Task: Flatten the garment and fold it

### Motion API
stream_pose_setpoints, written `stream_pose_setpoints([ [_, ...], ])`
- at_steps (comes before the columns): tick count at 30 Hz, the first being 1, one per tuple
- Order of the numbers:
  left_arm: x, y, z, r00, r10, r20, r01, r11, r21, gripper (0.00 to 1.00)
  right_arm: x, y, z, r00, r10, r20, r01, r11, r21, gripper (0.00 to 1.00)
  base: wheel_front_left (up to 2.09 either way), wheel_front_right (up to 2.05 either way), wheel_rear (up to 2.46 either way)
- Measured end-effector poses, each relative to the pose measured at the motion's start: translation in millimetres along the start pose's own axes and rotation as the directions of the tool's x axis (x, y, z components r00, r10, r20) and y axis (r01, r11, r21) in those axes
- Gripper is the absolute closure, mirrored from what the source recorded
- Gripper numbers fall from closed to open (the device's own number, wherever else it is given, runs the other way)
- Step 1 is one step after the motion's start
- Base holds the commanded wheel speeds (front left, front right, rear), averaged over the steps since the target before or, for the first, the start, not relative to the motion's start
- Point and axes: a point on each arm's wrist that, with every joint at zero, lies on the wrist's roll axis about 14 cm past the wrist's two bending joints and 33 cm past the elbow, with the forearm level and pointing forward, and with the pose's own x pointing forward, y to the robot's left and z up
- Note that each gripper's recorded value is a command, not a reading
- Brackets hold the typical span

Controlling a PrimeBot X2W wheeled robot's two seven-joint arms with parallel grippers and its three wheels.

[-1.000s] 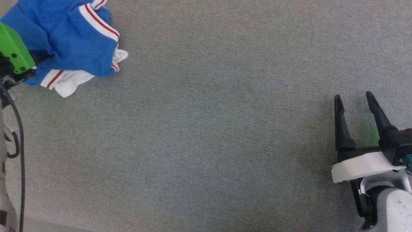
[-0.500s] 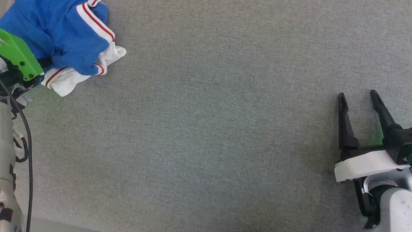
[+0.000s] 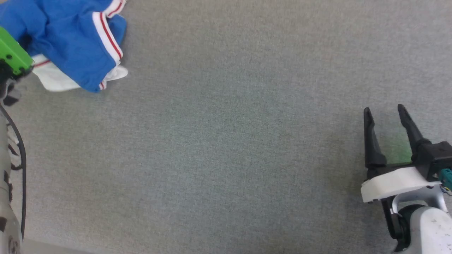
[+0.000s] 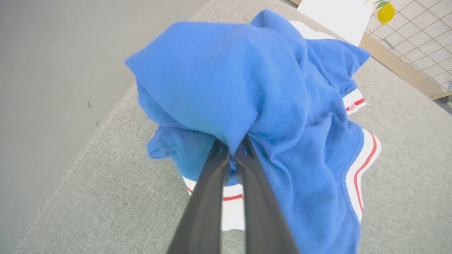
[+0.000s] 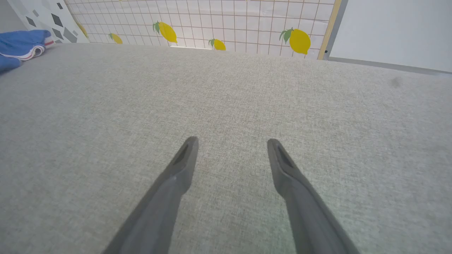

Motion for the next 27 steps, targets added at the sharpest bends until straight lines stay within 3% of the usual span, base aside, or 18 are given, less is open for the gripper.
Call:
stream_pose_setpoints([
  [8, -41.9, -26.3, 79.0, 0.963, -0.088, 0.253, 0.077, 0.996, 0.053, 1.00, -13.1, 7.2, 19.1, 0.998, 0.012, 0.056, -0.014, 0.999, 0.030, 0.00, 0.00, 0.00, 0.00],
  [17, -122.4, -67.2, 166.8, 0.841, -0.218, 0.494, 0.164, 0.975, 0.150, 1.00, -38.6, 7.6, 41.7, 0.992, -0.001, 0.124, -0.006, 0.998, 0.057, 0.00, 0.00, 0.00, 0.00],
  [27, -208.5, -115.2, 209.1, 0.709, -0.359, 0.607, 0.244, 0.933, 0.266, 1.00, -72.6, 2.6, 66.5, 0.978, -0.033, 0.208, 0.017, 0.997, 0.075, 0.00, 0.00, 0.00, 0.00],
])
